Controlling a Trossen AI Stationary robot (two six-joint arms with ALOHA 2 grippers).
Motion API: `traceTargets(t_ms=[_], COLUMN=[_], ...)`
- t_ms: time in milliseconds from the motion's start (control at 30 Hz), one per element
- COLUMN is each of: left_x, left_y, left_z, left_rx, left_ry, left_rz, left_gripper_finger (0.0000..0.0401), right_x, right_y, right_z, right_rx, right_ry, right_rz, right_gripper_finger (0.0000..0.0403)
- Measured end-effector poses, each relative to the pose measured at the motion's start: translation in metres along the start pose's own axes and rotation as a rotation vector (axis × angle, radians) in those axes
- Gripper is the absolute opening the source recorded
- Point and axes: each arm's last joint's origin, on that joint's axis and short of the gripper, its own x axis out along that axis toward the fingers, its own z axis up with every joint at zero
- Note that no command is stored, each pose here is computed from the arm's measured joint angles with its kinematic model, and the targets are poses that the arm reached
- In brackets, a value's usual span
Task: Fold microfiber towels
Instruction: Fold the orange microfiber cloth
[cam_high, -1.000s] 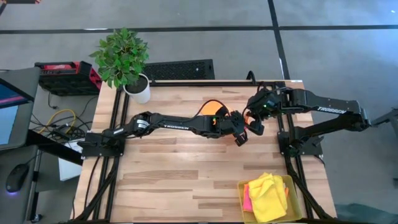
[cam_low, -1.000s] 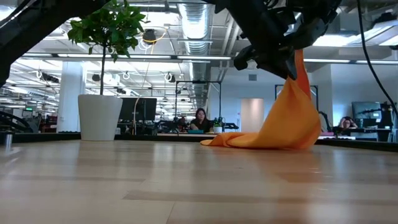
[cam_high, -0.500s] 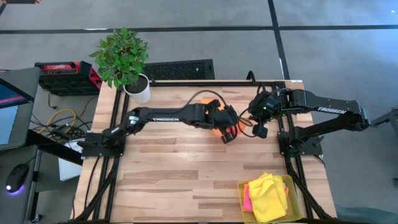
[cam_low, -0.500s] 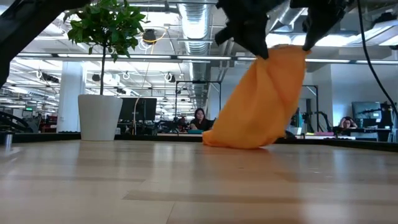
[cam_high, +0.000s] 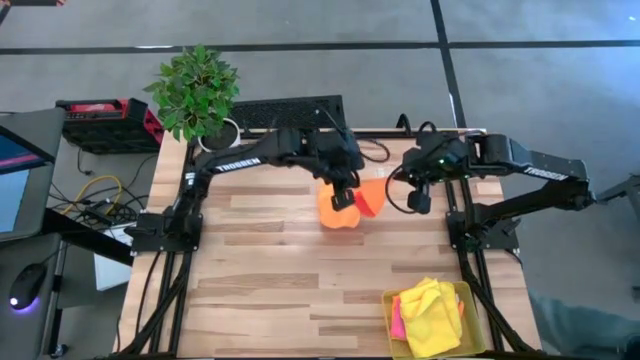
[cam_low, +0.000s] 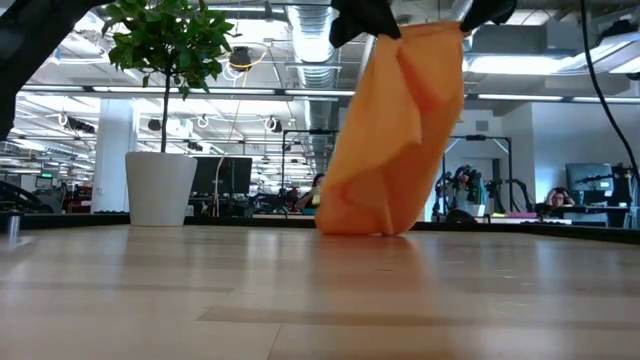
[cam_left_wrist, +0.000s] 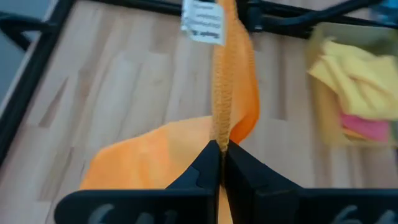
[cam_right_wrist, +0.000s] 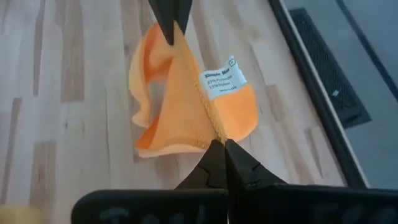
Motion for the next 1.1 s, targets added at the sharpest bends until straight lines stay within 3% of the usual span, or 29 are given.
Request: traceTargets(t_ms=[167, 333, 467, 667, 800, 967, 1100], left_x=[-0.017, -0.019, -0.02, -0.022, -0.023, -0.044, -0.06], left_y=[0.014, 0.029, 0.036, 0.038, 0.035, 0.029, 0.033], left_z=[0.0, -0.008, -0.015, -0.02, -0.02, -0.016, -0.008], left_rx=[0.046, 0.016, 0.031, 0.043, 0.094, 0.202, 0.225], left_ry=[-0.004, 0.072, 0.14, 0.193, 0.202, 0.135, 0.033], left_rz=[-0.112, -0.118, -0.045, -0.023, 0.081, 0.128, 0.294], left_gripper_finger=[0.0002, 0.0002, 0.0002, 0.0002, 0.0002, 0.0002, 0.0002], right_x=[0.005, 0.026, 0.042, 0.053, 0.052, 0.035, 0.029], right_y=[0.0, -0.001, 0.0, -0.005, -0.009, -0.013, -0.021], right_z=[0.006, 0.014, 0.022, 0.028, 0.031, 0.034, 0.034], right_rx=[0.004, -0.011, -0.059, -0.074, -0.077, -0.113, -0.12], right_ry=[-0.022, 0.031, 0.032, 0.024, -0.014, -0.123, -0.133], right_rz=[-0.026, -0.083, -0.1, -0.116, -0.134, -0.163, -0.259], right_gripper_finger=[0.0002, 0.0002, 0.0002, 0.0002, 0.0002, 0.0002, 0.0002])
